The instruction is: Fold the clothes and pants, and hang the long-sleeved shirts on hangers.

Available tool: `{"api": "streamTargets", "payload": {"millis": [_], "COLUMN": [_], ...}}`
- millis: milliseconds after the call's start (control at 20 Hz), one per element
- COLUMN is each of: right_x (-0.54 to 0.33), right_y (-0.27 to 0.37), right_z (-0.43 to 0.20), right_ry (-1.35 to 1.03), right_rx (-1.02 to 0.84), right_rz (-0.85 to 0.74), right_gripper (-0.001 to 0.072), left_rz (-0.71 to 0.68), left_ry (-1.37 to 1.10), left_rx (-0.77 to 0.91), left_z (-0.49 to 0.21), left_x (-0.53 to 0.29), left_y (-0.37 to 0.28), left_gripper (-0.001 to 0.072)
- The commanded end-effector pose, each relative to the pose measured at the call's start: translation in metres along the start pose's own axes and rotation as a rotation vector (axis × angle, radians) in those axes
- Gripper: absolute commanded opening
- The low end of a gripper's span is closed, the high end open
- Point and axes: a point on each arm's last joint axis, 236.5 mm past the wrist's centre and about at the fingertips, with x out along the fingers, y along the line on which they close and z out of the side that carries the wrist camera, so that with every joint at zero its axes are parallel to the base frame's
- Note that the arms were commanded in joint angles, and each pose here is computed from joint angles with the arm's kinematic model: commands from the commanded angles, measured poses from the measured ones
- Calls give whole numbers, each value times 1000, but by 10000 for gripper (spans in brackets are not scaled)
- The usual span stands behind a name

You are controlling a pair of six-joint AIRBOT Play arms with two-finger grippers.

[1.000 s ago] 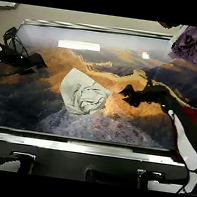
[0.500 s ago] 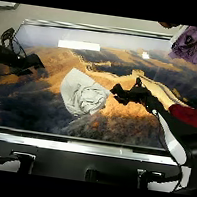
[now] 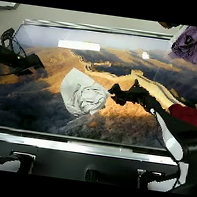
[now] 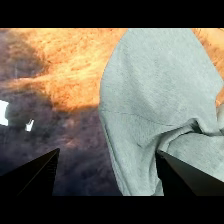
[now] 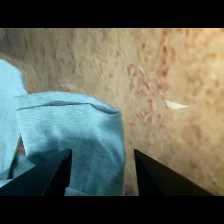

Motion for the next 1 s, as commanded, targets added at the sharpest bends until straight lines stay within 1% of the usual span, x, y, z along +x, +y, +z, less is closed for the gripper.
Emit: {"api": "streamTargets", "payload": {"millis": [0,100,150,200,250,300,350,500,600,650,750,800,950], "right_x": [5,12,16,19,20,19,17,-2,-19,-27,-37,-41,-44], "right_y": [8,15,16,16,16,16,18,34,44,50,58,60,59], "right_z": [7,6,4,1,0,0,4,10,11,12,10,7,-2], "right_ry": [1,35,61,85,95,92,80,38,15,1,-5,2,38], "right_rx": [-3,-7,-13,-23,-30,-43,-50,-120,-195,-221,-253,-260,-269], "right_rz": [10,19,19,14,10,12,14,19,11,8,13,16,9], "right_gripper": [468,467,441,334,211,74,31,30,30,31,31,31,31], "left_rz": [-1,0,-1,-1,0,0,1,-6,-4,-47,-187,-234,-307], "left_ry": [-4,-4,-3,-3,-2,0,5,26,60,85,136,163,220], "left_rx": [0,0,0,0,-1,0,0,-6,-28,-63,-113,-126,-147], "left_z": [1,1,1,1,1,0,-1,-5,-13,-21,-40,-50,-73], "left_x": [-1,-1,-1,-1,-1,-1,-1,0,13,26,57,72,118], "left_y": [0,0,0,0,0,0,0,4,21,24,14,9,-7], "left_gripper": [711,711,711,711,711,711,711,709,707,706,706,707,706]}}
